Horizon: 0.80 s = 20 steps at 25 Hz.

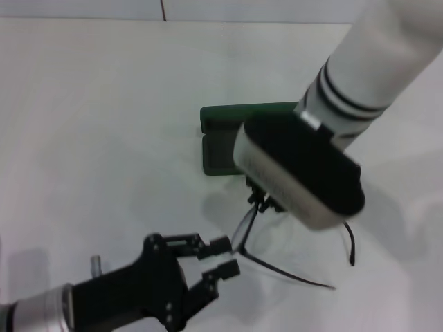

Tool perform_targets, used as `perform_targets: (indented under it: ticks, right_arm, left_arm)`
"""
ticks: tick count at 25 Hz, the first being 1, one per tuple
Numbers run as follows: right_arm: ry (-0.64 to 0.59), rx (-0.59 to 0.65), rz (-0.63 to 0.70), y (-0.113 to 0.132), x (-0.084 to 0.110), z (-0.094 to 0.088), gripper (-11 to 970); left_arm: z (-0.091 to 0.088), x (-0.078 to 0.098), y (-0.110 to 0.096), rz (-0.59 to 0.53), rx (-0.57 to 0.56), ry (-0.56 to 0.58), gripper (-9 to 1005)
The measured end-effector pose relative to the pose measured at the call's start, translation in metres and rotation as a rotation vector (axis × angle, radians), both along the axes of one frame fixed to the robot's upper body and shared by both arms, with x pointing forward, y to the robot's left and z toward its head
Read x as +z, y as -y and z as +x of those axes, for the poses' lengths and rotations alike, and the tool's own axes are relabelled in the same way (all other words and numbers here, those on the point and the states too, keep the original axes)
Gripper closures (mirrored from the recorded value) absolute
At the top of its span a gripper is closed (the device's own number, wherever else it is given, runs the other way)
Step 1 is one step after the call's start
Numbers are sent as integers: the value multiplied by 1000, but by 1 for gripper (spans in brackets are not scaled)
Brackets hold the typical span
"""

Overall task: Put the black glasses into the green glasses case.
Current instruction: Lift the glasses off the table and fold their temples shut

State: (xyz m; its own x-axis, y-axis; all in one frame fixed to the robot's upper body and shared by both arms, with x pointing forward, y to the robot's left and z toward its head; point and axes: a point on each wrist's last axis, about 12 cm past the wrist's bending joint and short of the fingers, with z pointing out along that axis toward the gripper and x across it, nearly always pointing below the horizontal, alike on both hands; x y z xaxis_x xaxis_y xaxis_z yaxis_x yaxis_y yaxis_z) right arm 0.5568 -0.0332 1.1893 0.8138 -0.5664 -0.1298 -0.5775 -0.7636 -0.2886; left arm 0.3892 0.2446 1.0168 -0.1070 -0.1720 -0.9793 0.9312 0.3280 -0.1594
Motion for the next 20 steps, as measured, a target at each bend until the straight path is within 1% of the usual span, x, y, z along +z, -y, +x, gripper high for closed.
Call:
perform_targets:
  ticks: [5, 9, 11, 15, 16, 17, 20]
  right_arm:
    - [-71, -191, 79, 10, 21, 17, 850]
    - [-133, -362, 163, 20, 31, 32, 851]
    - [-197, -457, 245, 27, 33, 39, 851]
    - [-329, -591, 419, 46, 34, 46, 851]
    - [-368, -632, 478, 54, 34, 48, 851]
    - [-392, -659, 515, 60, 33, 49, 851]
    - [-483, -758, 656, 83, 25, 51, 851]
  left_arm:
    - [9, 18, -5, -103, 43, 112, 781]
    - [19, 29, -11, -175, 148, 187, 783]
    - [23, 34, -12, -204, 178, 216, 784]
    - [36, 45, -10, -241, 153, 278, 786]
    - [44, 50, -8, -246, 130, 296, 791]
    - [47, 52, -7, -248, 122, 300, 797]
    - [63, 61, -1, -268, 97, 327, 813]
